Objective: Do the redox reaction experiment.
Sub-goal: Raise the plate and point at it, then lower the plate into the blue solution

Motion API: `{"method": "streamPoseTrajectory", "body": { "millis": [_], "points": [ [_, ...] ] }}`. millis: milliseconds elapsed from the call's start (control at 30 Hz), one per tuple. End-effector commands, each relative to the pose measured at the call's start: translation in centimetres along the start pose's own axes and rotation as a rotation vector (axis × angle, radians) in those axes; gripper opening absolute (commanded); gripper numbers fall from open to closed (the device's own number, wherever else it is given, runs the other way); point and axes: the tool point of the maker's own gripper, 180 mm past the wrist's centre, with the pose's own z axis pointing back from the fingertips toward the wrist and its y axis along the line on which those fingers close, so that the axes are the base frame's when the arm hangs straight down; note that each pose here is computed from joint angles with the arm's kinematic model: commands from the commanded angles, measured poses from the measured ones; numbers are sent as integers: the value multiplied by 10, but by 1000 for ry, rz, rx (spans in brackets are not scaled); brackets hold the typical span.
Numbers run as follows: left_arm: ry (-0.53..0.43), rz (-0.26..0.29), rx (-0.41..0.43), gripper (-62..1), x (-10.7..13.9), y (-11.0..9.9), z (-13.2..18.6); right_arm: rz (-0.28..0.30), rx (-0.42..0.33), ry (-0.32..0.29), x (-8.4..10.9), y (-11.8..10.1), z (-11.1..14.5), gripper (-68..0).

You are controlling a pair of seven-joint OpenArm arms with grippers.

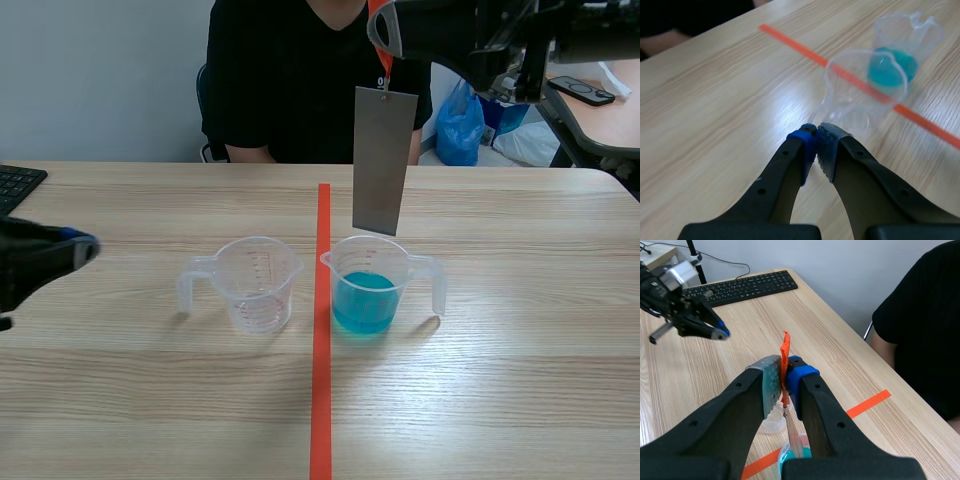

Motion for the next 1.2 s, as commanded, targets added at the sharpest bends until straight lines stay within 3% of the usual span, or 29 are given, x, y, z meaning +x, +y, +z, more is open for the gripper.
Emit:
{"method": "streamPoseTrajectory", "body": {
  "millis": [0,100,367,533,700,833,1033,1167],
  "points": [
    [-32,27,27,-569,0,0,12,25,-9,-21,10,-4,4,-660],
    [4,56,86,-569,-23,-1,43,26,-10,-21,10,-4,4,-660],
    [58,54,198,-569,-70,-29,114,25,-9,-20,10,-4,4,-660],
    [105,-30,287,-569,-90,-55,151,22,-9,-18,9,-4,4,-660],
    [144,-168,349,-569,-95,-86,178,19,-10,-18,8,-4,4,-660],
    [193,-262,352,-569,-97,-114,190,-3,-15,-11,3,-8,3,-660],
    [216,-344,346,-569,-92,-150,197,-45,-17,-12,-7,-14,2,-660],
    [222,-358,351,-569,-88,-164,198,-60,-2,-15,-14,-15,0,-660]
  ]
}}
